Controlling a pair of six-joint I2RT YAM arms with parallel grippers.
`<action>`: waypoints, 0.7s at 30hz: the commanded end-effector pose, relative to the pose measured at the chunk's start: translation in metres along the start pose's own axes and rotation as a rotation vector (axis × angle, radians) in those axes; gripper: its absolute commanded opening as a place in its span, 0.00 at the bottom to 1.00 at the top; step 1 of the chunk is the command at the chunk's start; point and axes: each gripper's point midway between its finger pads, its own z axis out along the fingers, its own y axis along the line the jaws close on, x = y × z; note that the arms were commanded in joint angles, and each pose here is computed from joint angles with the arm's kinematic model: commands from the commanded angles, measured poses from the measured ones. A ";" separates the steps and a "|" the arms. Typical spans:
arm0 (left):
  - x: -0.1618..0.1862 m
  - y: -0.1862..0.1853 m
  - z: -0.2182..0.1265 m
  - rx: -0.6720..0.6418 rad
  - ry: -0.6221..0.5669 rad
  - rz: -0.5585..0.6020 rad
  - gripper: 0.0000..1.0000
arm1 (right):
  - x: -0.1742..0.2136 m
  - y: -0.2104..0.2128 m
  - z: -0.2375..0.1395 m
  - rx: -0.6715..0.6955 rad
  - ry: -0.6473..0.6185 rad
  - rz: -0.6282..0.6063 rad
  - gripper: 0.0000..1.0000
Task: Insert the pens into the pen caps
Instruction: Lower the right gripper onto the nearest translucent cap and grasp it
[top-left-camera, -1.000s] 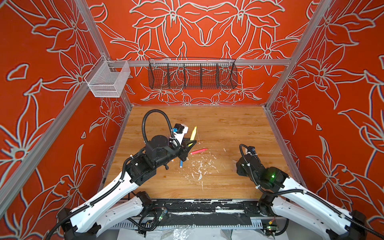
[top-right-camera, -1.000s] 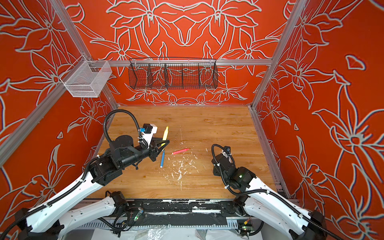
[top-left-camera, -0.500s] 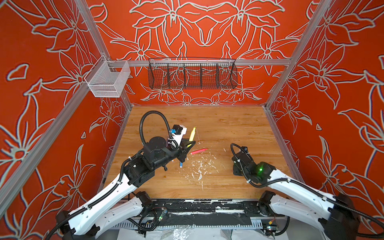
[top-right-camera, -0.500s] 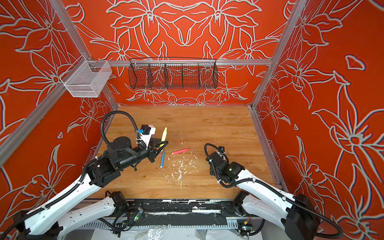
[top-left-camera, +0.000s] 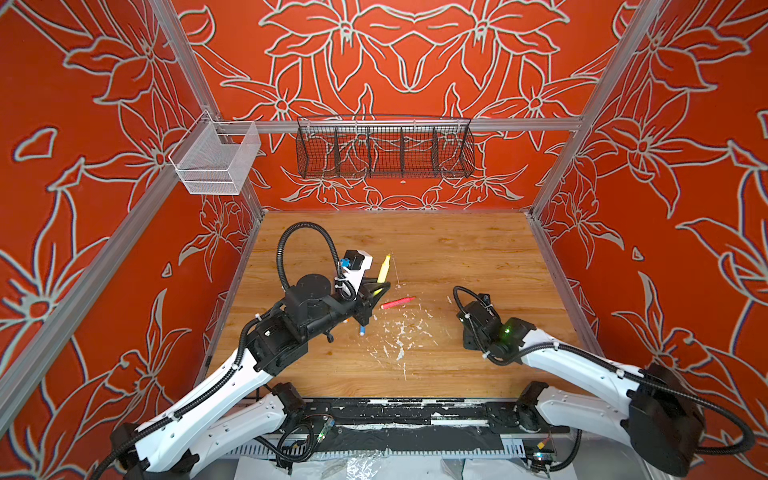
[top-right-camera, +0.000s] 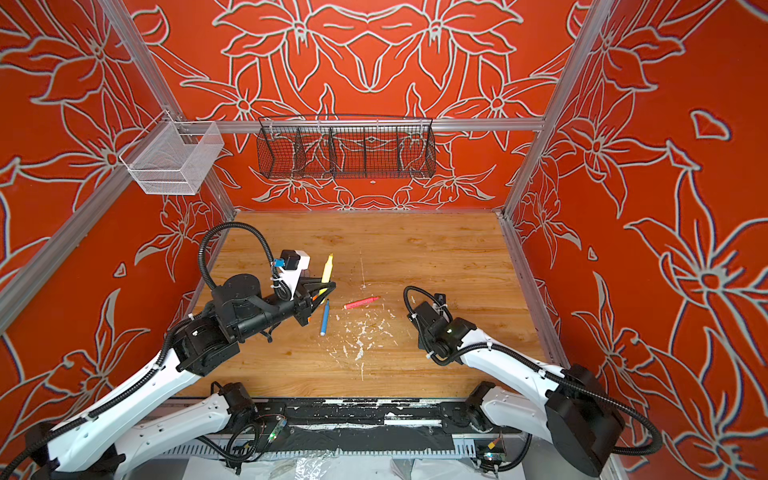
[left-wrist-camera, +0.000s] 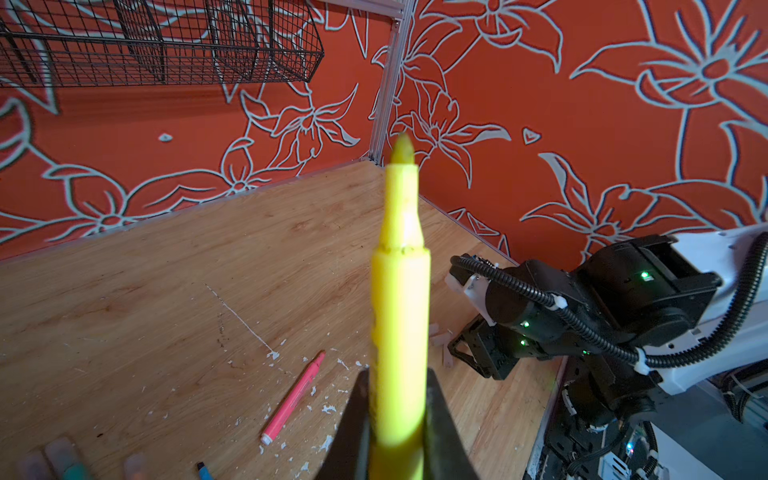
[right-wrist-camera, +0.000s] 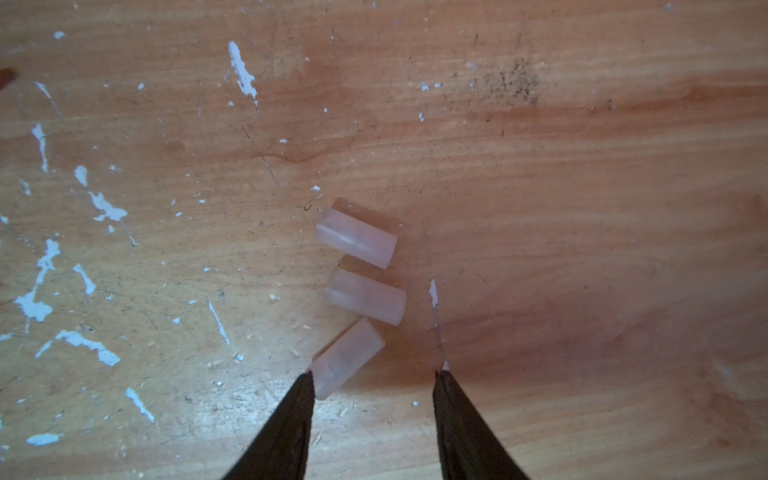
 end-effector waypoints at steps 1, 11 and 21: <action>0.002 -0.002 -0.004 0.012 -0.004 0.004 0.00 | -0.007 0.007 0.000 -0.020 -0.006 0.027 0.53; 0.001 -0.002 -0.005 0.011 -0.006 0.006 0.00 | -0.001 0.002 0.020 0.050 0.051 0.011 0.56; 0.000 -0.002 -0.009 0.006 -0.017 0.009 0.00 | 0.008 -0.001 0.032 0.082 0.116 -0.002 0.46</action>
